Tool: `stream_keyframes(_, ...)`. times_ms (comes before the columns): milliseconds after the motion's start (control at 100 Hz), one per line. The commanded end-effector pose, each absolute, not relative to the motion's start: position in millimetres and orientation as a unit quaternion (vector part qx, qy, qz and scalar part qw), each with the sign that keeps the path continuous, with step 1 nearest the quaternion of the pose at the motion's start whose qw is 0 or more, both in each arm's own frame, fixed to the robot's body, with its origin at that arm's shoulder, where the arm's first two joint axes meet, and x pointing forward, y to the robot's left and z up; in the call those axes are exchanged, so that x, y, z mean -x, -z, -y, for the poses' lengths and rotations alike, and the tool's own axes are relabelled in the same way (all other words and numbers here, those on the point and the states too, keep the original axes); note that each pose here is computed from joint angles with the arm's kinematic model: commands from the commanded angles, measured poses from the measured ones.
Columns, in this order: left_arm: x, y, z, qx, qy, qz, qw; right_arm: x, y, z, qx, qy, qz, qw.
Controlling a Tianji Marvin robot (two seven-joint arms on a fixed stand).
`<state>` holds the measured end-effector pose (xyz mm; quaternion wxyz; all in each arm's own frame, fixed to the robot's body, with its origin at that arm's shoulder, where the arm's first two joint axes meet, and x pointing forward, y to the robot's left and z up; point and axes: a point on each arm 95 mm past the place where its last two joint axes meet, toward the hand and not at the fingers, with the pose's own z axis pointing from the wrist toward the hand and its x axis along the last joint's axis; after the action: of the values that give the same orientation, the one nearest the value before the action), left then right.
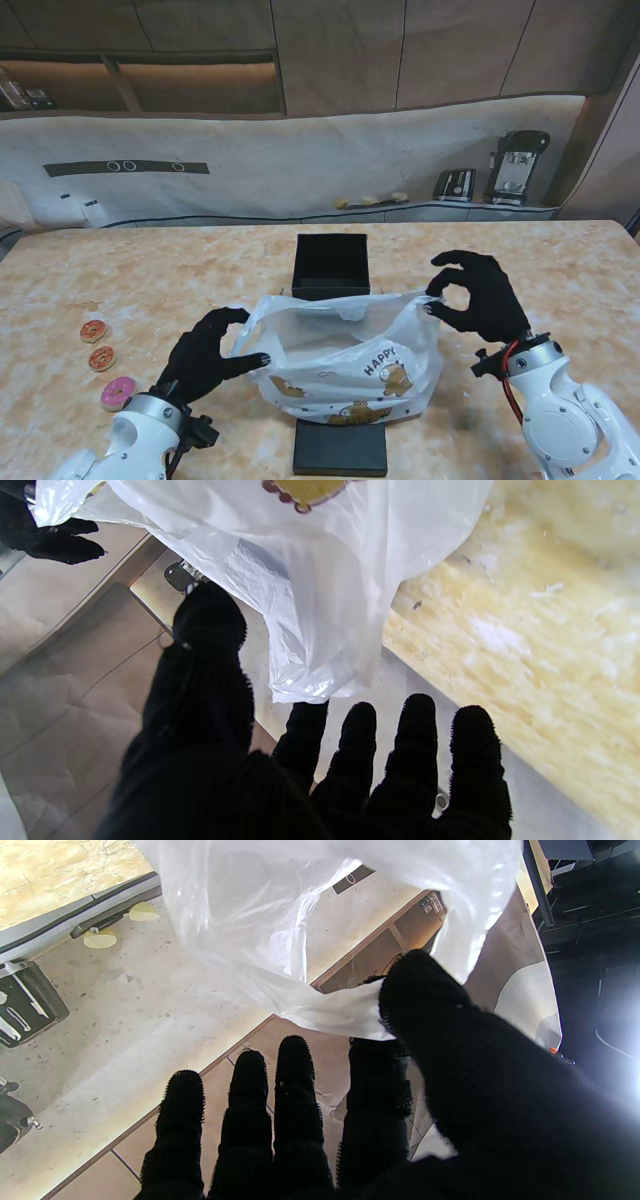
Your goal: Pack mini donuts into a plastic bag, tie the opening and put the bag into the gift box
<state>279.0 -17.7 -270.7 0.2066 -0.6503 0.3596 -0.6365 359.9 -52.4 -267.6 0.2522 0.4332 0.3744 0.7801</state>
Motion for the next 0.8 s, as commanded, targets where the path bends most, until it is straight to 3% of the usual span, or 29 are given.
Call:
stream_keyframes(0, -280, 271, 18, 0.641, 0.64, -0.366, 0.212, -357, 275, 51, -0.44, -0.777, -0.375, 0.247)
stream_keyframes(370, -285, 260, -9, 0.61, 0.669, -0.339, 0.256, -357, 277, 53, -0.44, -0.781, -0.369, 0.245)
stream_keyframes(790, -290, 264, -80, 0.571, 0.574, -0.42, 0.41, -355, 278, 52, -0.439, -0.785, -0.367, 0.238)
